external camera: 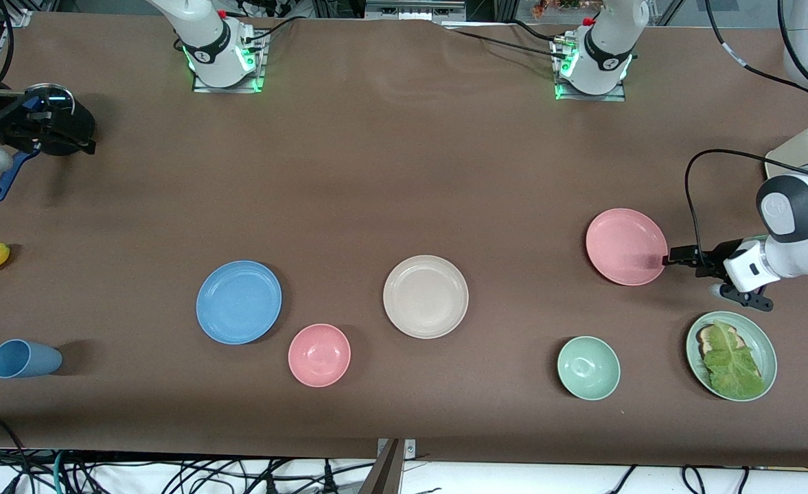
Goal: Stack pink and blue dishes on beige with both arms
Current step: 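Reach the left gripper down to the rim of the pink plate, then grip the pink plate rim with the left gripper and drag it toward the beige plate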
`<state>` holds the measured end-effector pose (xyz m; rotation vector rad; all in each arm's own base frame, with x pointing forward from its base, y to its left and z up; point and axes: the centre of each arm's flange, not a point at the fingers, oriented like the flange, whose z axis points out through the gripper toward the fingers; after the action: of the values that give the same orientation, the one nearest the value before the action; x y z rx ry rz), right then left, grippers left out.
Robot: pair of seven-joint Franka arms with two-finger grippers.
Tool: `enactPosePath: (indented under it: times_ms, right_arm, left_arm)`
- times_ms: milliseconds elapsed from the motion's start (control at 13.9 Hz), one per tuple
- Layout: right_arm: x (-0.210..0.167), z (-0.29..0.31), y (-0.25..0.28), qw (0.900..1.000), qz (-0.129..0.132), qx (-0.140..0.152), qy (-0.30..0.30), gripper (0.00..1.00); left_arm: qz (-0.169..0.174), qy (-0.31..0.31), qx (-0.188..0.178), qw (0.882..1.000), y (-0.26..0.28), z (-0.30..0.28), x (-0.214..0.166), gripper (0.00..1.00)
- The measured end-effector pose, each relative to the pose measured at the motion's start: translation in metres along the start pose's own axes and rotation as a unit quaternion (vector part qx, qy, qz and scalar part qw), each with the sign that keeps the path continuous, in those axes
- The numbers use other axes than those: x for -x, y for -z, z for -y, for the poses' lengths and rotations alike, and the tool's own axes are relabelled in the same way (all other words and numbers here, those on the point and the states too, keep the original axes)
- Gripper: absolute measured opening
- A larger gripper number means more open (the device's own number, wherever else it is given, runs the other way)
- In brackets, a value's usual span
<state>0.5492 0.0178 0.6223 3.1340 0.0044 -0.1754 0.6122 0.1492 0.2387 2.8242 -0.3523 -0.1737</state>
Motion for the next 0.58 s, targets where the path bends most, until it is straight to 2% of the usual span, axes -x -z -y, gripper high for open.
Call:
enactPosePath:
  times_ms: [144,576]
  right_arm:
    - [0.0,0.0,0.0,1.0,0.0,0.0,0.0,1.0]
    - [0.0,0.0,0.0,1.0,0.0,0.0,0.0,1.0]
  left_arm:
    - [-0.007,-0.02,0.017,1.0,-0.01,0.005,0.007,1.0]
    - [-0.04,-0.045,0.025,0.998,-0.048,0.012,0.029,1.0]
